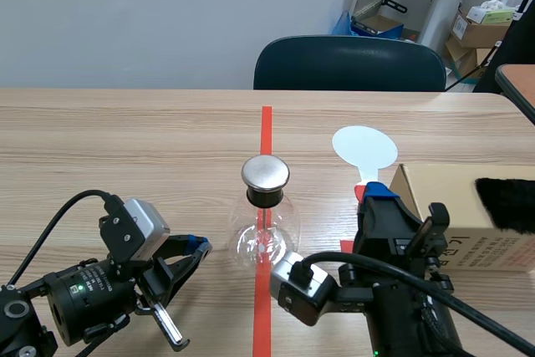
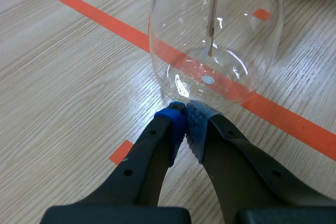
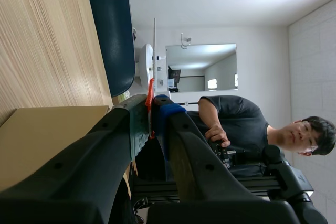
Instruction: Do the electroscope experiment
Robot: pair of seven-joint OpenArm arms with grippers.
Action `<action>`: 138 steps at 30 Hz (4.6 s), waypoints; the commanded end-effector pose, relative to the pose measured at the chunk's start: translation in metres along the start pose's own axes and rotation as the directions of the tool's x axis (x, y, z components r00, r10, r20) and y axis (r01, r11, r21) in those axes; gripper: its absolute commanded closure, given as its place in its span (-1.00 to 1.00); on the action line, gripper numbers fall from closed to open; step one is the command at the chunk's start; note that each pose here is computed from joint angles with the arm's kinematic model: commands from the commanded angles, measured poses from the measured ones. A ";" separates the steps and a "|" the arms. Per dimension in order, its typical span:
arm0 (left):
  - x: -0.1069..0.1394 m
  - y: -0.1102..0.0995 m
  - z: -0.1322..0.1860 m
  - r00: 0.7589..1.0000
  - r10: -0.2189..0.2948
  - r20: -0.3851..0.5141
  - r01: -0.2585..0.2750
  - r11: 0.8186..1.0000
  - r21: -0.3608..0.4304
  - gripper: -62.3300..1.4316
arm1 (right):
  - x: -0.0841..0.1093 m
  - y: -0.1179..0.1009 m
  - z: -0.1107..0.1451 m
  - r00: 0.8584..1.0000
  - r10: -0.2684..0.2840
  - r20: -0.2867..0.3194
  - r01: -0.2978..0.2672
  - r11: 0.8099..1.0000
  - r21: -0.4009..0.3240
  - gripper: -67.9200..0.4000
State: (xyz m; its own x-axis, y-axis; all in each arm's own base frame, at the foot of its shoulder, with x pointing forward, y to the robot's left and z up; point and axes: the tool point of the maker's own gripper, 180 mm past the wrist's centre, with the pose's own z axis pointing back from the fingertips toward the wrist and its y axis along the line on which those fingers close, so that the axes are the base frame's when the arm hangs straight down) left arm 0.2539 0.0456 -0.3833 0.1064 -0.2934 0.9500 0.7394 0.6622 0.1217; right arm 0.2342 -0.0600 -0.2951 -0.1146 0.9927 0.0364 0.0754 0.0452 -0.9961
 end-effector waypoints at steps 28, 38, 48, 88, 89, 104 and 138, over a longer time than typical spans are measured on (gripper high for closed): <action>0.012 0.000 -0.003 0.999 0.002 0.043 -0.002 1.000 0.003 0.84 | -0.003 -0.012 -0.004 1.000 -0.011 0.000 0.011 0.999 -0.052 0.96; 0.012 0.000 -0.003 0.999 0.002 0.043 -0.002 1.000 0.003 0.84 | -0.003 -0.012 -0.004 1.000 -0.011 0.000 0.011 0.999 -0.052 0.96; 0.012 0.000 -0.003 0.999 0.002 0.043 -0.002 1.000 0.003 0.84 | -0.002 -0.012 -0.004 1.000 -0.011 0.003 0.011 0.999 -0.052 0.96; 0.038 -0.036 0.074 0.986 0.086 0.141 -0.064 0.985 -0.157 0.15 | -0.159 -0.048 0.011 0.956 0.179 -0.231 -0.192 0.981 -0.034 0.93; 0.042 -0.039 0.079 0.985 0.096 0.145 -0.071 0.983 -0.167 0.15 | -0.165 -0.051 0.009 0.956 0.173 -0.238 -0.187 0.982 -0.037 0.93; 0.084 -0.083 0.126 0.967 0.196 0.162 -0.141 0.944 -0.299 0.01 | -0.174 -0.060 0.032 0.994 0.104 -0.035 -0.107 0.986 -0.125 0.93; 0.101 -0.104 0.137 0.958 0.174 0.229 -0.080 0.926 -0.369 -0.56 | -0.198 0.043 0.079 0.989 0.096 -0.108 -0.078 0.984 0.158 0.93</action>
State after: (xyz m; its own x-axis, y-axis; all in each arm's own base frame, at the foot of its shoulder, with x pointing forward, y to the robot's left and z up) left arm 0.0958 0.0460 -0.2725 0.0927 -0.0540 0.9942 0.9213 0.3834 -0.0651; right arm 0.1764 -0.2609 -0.3651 0.0226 0.9997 0.0011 -0.1289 0.0041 -0.9917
